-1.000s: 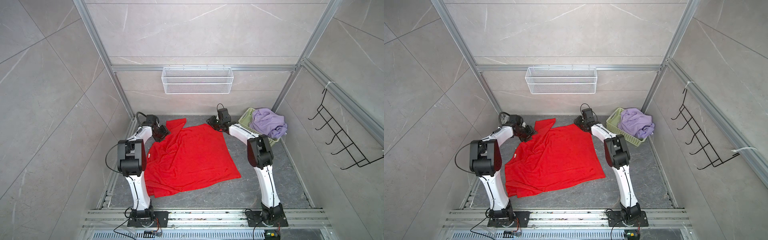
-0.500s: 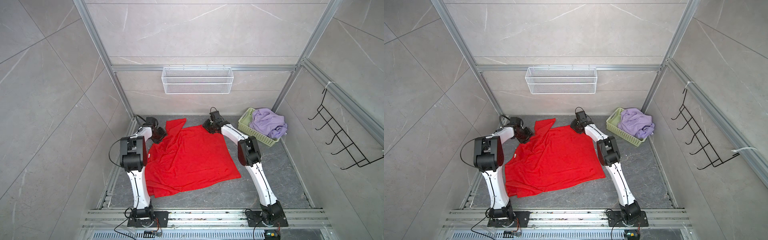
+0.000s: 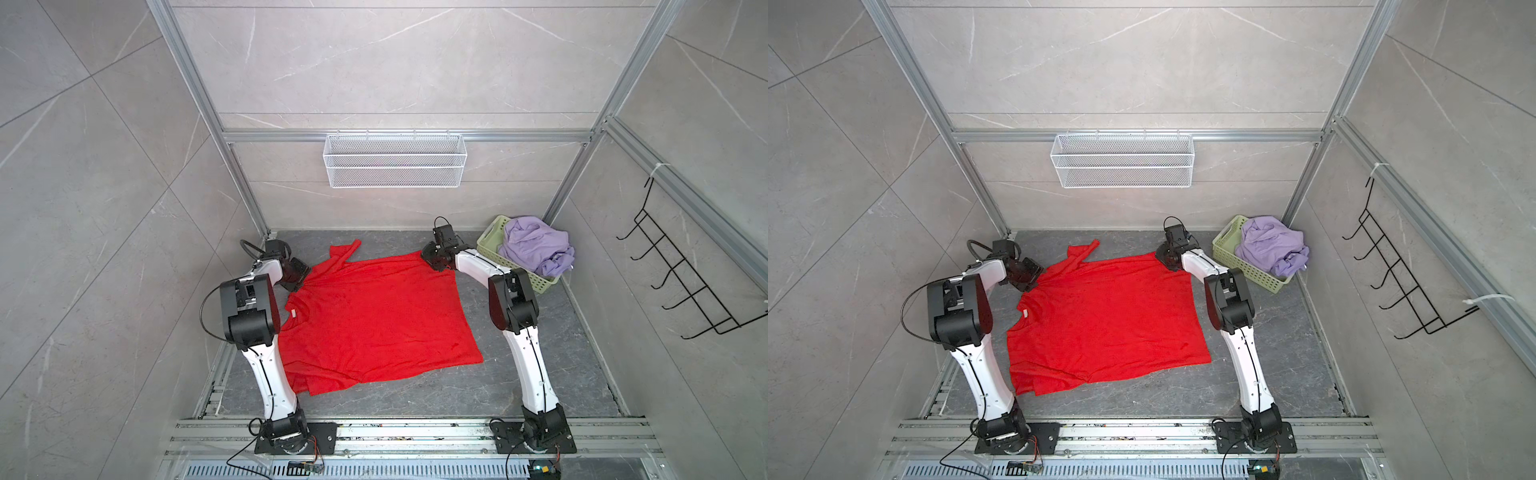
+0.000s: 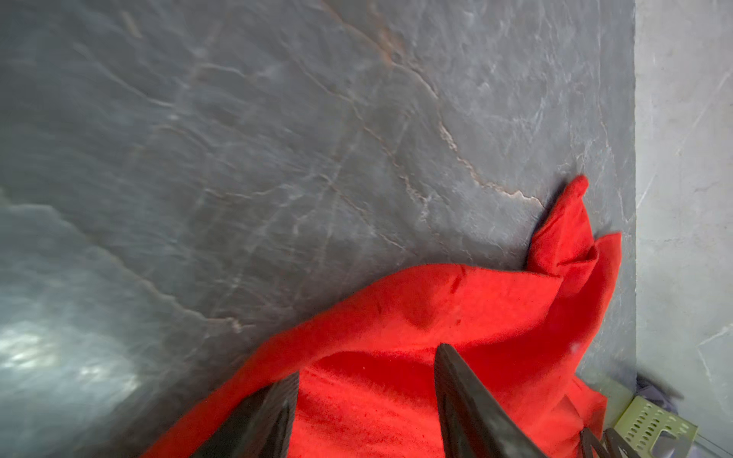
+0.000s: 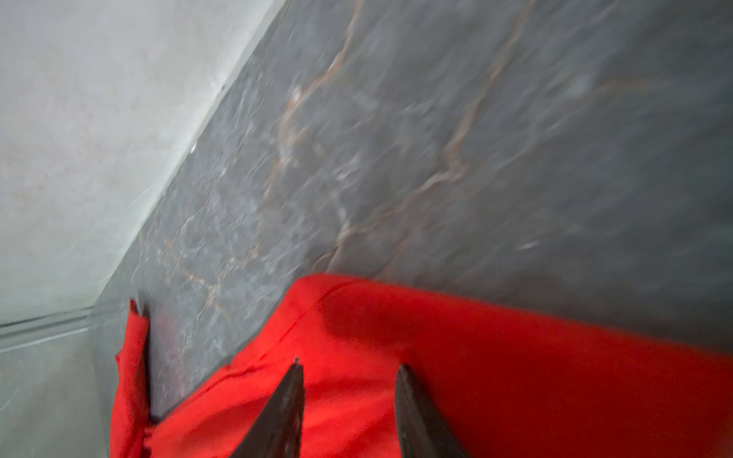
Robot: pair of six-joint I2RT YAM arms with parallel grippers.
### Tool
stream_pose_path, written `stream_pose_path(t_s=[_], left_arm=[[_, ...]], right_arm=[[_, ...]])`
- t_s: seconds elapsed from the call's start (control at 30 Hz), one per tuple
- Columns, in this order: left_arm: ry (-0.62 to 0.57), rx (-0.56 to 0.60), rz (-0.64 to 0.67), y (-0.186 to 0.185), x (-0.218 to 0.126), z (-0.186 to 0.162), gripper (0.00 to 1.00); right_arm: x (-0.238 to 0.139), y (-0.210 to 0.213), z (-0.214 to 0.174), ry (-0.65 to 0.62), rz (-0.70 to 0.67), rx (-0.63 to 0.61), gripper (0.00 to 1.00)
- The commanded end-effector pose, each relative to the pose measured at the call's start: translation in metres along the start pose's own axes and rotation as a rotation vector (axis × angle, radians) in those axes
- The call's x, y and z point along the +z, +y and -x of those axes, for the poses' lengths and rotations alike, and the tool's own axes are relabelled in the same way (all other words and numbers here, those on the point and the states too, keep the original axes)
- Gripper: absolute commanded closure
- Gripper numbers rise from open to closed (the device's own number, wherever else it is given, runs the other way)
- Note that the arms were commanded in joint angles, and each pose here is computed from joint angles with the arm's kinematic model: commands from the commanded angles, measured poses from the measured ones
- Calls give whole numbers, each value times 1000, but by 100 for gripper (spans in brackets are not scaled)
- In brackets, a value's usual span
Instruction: Fold and stack the t-shirts
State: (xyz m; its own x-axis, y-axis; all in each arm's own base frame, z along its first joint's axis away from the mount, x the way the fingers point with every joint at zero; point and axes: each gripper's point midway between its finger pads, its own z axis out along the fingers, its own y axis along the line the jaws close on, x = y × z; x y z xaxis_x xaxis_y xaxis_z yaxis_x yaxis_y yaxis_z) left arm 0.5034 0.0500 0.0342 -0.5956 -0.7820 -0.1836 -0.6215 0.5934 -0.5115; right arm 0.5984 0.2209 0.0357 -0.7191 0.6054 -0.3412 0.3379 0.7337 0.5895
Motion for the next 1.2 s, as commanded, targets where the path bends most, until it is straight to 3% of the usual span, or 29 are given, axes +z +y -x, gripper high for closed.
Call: stream_pose_path(t_s=[0.0,0.17,0.3,0.37,0.53,0.63,0.73,0.93,0.97,1.17], left_arm=[[59,-67,169,50,6,-21,41],[60,-74,92,33,-1,-20,44],[15,25,-59,-15,-24,-10,46],[-10,147,-165,-55,-43,-8,44],[-36,518,-227,-130,-64,-26,40],[0,662,-214,-153,-52,-38,40],[12,733,-234,-172,-34,-41,41],[-35,769,-232,-195,-9,-28,41],[-21,767,-205,-188,10,-29,41],[-17,793,-159,-189,42,-41,42]], right_arm=[[-11,-12,8,-14,-64,-69,58],[-38,25,35,-73,-6,-165,56],[-43,45,40,-62,27,-170,56],[-42,52,37,-59,40,-161,56],[-36,62,22,-37,66,-157,55],[-37,62,14,-15,61,-160,55],[-44,64,5,-1,64,-176,55],[-70,62,-5,11,69,-189,54],[-73,60,-7,14,67,-190,54],[-98,40,-15,-1,17,-193,54]])
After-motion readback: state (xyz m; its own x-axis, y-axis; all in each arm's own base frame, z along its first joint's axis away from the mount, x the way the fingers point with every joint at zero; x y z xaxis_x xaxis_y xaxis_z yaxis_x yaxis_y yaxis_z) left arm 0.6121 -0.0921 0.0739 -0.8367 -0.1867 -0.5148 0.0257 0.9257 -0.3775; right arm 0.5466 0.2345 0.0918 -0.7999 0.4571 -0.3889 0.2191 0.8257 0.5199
